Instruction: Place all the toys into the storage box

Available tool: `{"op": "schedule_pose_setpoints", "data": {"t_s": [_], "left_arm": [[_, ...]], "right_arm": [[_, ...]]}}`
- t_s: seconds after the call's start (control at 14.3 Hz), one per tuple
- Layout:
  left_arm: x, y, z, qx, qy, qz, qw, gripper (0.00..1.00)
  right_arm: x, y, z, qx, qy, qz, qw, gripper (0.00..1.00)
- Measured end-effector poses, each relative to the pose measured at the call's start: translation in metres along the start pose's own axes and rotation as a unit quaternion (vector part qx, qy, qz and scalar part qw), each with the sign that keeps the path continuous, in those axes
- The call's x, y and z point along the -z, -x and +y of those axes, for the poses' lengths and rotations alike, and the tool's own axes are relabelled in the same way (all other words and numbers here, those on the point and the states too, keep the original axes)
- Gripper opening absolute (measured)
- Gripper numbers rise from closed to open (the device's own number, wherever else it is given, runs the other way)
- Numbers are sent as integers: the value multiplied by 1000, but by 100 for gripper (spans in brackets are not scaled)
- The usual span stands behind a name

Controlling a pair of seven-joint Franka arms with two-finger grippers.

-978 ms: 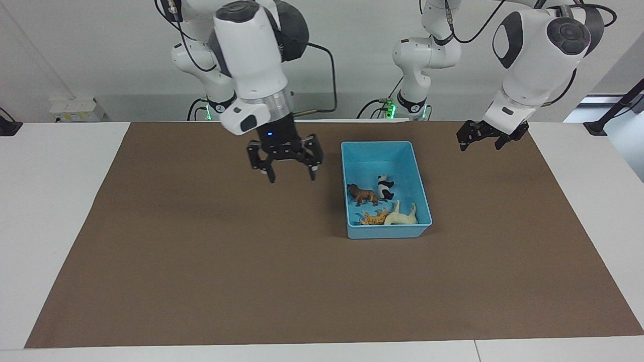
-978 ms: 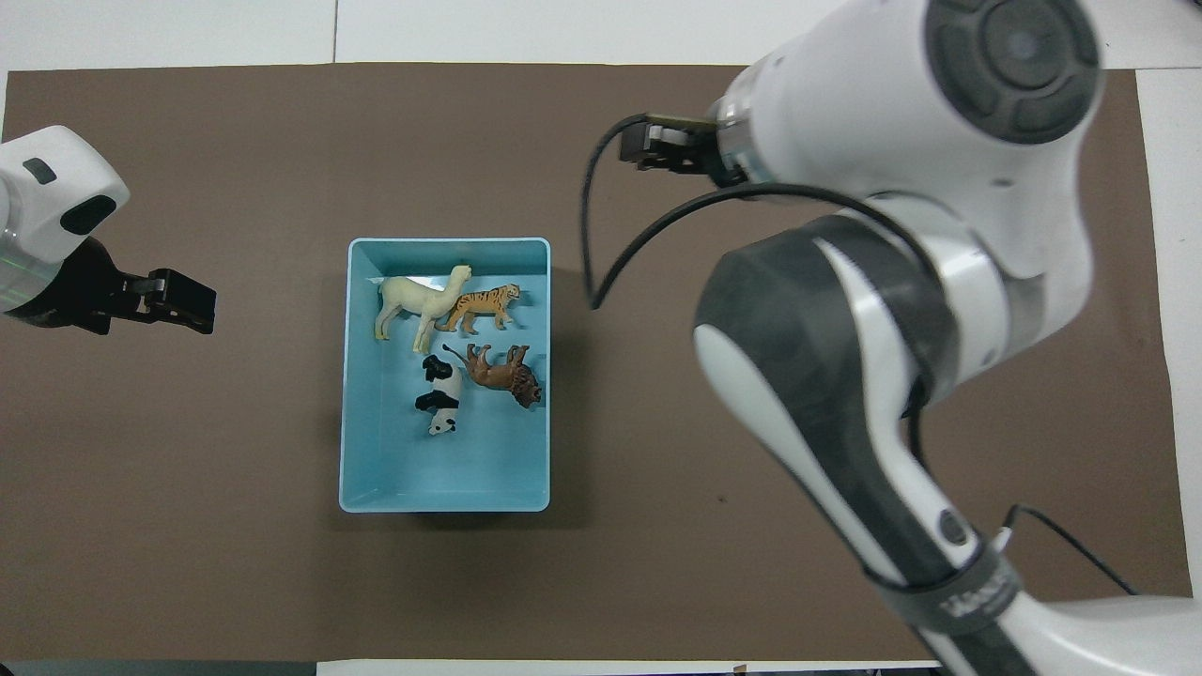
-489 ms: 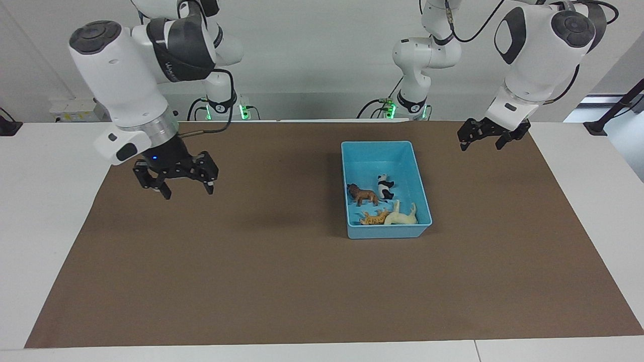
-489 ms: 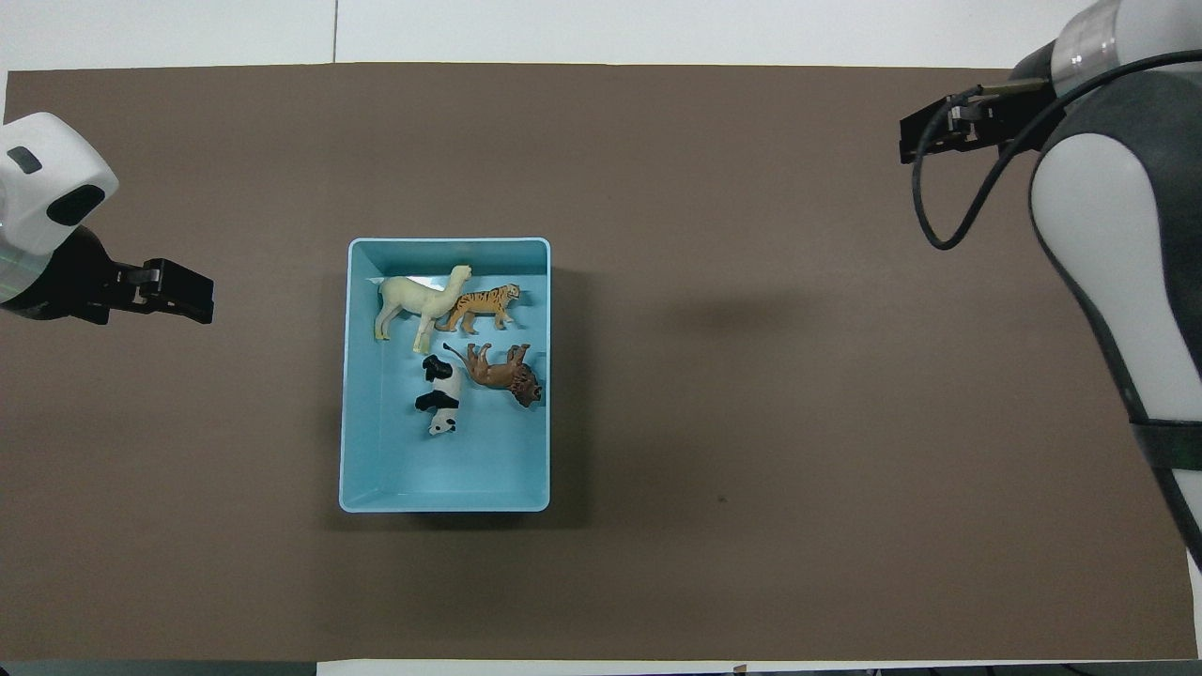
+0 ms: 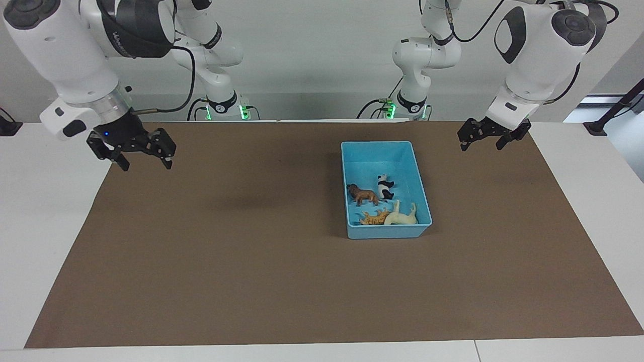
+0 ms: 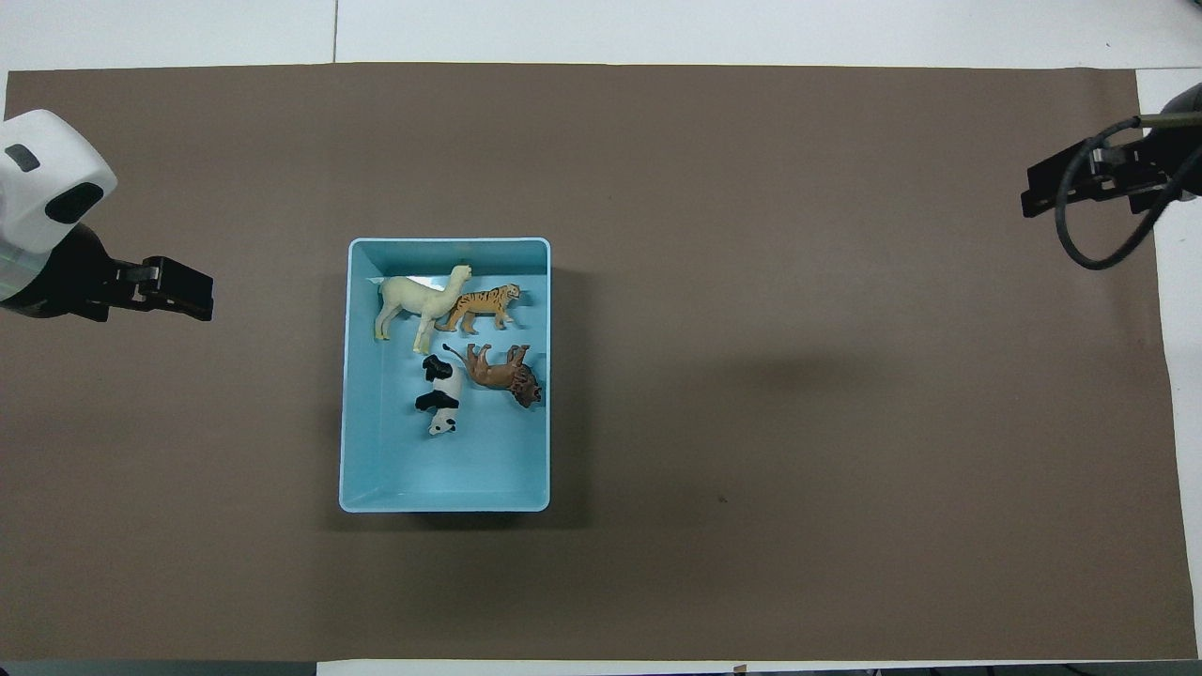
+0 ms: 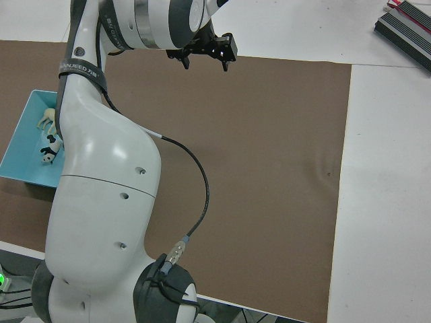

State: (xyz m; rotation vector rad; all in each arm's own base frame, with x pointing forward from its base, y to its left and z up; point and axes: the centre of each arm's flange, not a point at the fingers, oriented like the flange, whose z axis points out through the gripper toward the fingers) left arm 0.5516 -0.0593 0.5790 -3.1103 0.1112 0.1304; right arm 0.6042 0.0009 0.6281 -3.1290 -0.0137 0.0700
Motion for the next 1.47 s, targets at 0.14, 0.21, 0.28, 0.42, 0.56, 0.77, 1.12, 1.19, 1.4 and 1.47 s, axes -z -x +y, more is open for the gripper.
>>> {"op": "schedule_pose_setpoints", "data": {"t_s": [0.14, 0.21, 0.28, 0.42, 0.56, 0.77, 1.12, 1.19, 1.4, 1.47], "left_arm": [[0, 0, 0, 0, 0, 0, 1000, 100], [0, 0, 0, 0, 0, 0, 1000, 100], [0, 0, 0, 0, 0, 0, 1000, 100], [0, 0, 0, 0, 0, 0, 1000, 100], [0, 0, 0, 0, 0, 0, 1000, 100], [0, 0, 0, 0, 0, 0, 1000, 100], [1, 0, 0, 0, 0, 0, 1000, 100], [1, 0, 0, 0, 0, 0, 1000, 100], [1, 0, 0, 0, 0, 0, 1000, 100], [1, 0, 0, 0, 0, 0, 1000, 100]], "right_arm": [[9, 19, 0, 0, -1, -26, 1000, 100], [9, 27, 1, 0, -1, -36, 999, 100], [5, 33, 6, 2, -1, -43, 999, 100], [-5, 46, 23, 0, -4, -48, 999, 100], [-11, 59, 32, -1, -3, -41, 999, 100], [-5, 79, 34, 6, 8, -29, 1000, 100], [16, 74, 51, 18, 19, 17, 1000, 100], [17, 73, 53, 17, 19, 19, 999, 100], [18, 73, 53, 17, 20, 20, 999, 100], [18, 73, 54, 16, 20, 20, 999, 100]]}}
